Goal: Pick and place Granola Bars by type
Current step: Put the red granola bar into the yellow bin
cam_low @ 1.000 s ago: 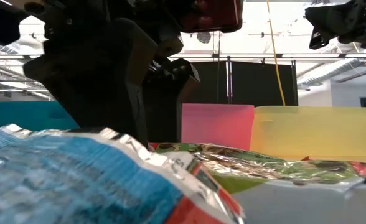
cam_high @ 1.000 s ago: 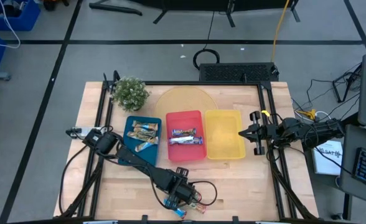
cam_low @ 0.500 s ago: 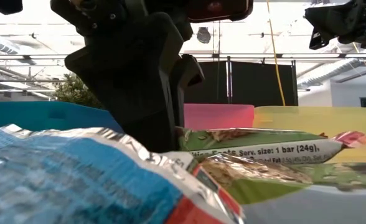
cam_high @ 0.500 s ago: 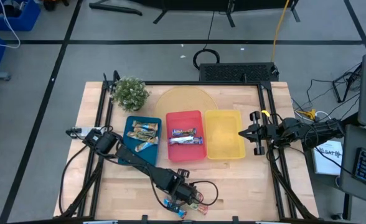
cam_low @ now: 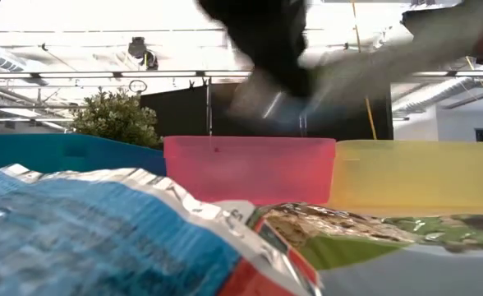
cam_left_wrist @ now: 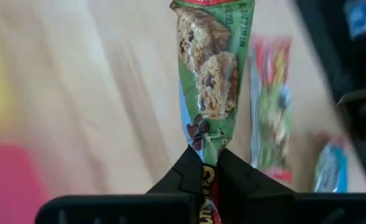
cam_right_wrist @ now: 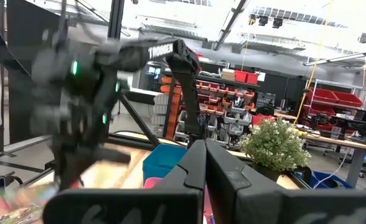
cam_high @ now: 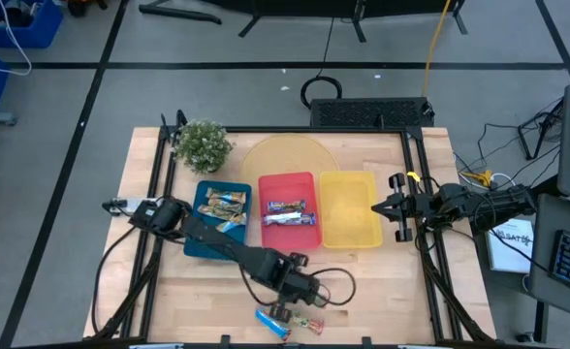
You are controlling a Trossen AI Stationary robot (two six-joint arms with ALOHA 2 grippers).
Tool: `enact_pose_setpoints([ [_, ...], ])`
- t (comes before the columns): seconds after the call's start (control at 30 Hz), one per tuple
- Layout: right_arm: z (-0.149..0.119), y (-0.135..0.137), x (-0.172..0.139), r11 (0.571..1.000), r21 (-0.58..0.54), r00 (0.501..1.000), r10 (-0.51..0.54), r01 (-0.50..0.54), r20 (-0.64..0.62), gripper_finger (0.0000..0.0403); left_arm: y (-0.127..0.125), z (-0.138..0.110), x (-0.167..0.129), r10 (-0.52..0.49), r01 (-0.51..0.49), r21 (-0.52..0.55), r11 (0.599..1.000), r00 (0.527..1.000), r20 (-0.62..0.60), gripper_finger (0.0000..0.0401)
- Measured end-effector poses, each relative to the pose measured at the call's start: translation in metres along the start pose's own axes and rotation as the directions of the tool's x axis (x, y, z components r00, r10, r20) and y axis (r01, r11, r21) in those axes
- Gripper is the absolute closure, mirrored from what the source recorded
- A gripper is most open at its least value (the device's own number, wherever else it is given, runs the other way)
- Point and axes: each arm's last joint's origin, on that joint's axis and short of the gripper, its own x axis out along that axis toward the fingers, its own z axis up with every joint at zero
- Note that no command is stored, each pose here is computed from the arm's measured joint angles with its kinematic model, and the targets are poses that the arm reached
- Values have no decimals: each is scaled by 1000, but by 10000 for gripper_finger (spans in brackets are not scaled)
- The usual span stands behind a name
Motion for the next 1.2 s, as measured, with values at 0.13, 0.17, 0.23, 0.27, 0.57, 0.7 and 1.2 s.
enact_pose_setpoints([
  [0.13,0,0,0,1000,-1,1000,0,0,-3,403,25,36,-44,123,-135,53,989,976,181,356],
  [0.17,0,0,0,1000,-1,1000,0,0,-3,403,36,43,-54,166,-181,51,982,962,216,353],
  [0.23,0,0,0,1000,-1,1000,1,-1,-4,403,60,50,-68,253,-269,28,963,932,259,354],
  [0.27,-1,0,0,1000,-1,1000,1,-1,-6,403,73,51,-72,292,-305,8,952,919,263,358],
  [0.57,1,0,0,1000,-12,1000,-2,2,8,403,198,25,-61,332,-308,-126,943,900,282,372],
  [0.7,4,-1,0,1000,-28,999,-7,8,40,403,236,11,-53,356,-297,-211,931,864,357,346],
  [1.2,7,-1,0,996,-85,998,-12,18,68,403,266,-19,-19,366,-256,-284,924,806,465,355],
])
